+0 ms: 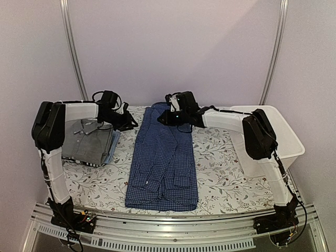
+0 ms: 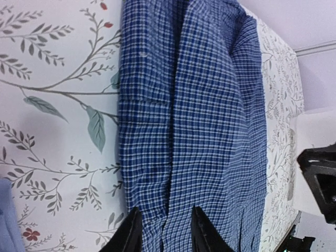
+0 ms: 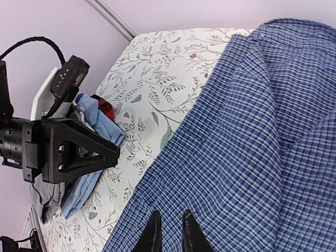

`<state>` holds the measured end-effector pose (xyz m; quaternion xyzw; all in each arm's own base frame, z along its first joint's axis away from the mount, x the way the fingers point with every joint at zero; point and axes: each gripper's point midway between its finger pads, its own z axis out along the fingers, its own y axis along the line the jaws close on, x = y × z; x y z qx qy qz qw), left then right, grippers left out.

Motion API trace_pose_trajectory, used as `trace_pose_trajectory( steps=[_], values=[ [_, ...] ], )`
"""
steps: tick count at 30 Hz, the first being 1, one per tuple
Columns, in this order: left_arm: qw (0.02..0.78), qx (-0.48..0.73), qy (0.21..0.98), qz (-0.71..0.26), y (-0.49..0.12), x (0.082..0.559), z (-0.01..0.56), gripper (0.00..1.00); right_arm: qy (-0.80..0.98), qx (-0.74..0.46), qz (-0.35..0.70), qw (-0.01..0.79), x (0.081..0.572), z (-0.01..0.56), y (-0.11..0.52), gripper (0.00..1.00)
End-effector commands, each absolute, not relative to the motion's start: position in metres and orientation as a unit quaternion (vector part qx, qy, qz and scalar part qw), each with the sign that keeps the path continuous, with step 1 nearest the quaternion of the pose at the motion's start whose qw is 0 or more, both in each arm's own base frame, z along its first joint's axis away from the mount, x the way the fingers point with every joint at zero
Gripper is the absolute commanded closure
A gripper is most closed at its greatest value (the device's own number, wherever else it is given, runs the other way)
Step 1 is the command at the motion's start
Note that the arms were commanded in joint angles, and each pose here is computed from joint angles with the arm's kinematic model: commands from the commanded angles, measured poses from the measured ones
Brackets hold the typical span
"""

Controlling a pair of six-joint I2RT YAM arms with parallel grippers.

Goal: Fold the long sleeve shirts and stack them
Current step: Smooth out the rectangle-folded shirt sleeve.

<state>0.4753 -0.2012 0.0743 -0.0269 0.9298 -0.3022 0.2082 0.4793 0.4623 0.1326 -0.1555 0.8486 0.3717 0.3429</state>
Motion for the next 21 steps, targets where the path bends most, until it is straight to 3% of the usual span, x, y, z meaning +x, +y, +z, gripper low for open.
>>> trace_pose_trajectory(
  steps=[1,13,17,21],
  values=[
    [0.233,0.019,0.917,-0.323,-0.228,0.465,0.121,0.68,0.808,-0.138,0.452,0.353,0.504,0.125,0.488,0.89],
    [0.229,0.052,0.902,-0.363,-0.248,0.388,0.157,0.68,0.826,0.028,0.459,0.326,0.569,0.029,0.454,0.92],
    [0.241,0.054,0.898,-0.363,-0.242,0.375,0.168,0.66,0.825,0.028,0.468,0.317,0.568,0.034,0.455,0.89],
    [0.258,0.059,0.893,-0.364,-0.238,0.368,0.181,0.61,0.817,0.009,0.476,0.326,0.566,0.073,0.458,0.84]
  ],
)
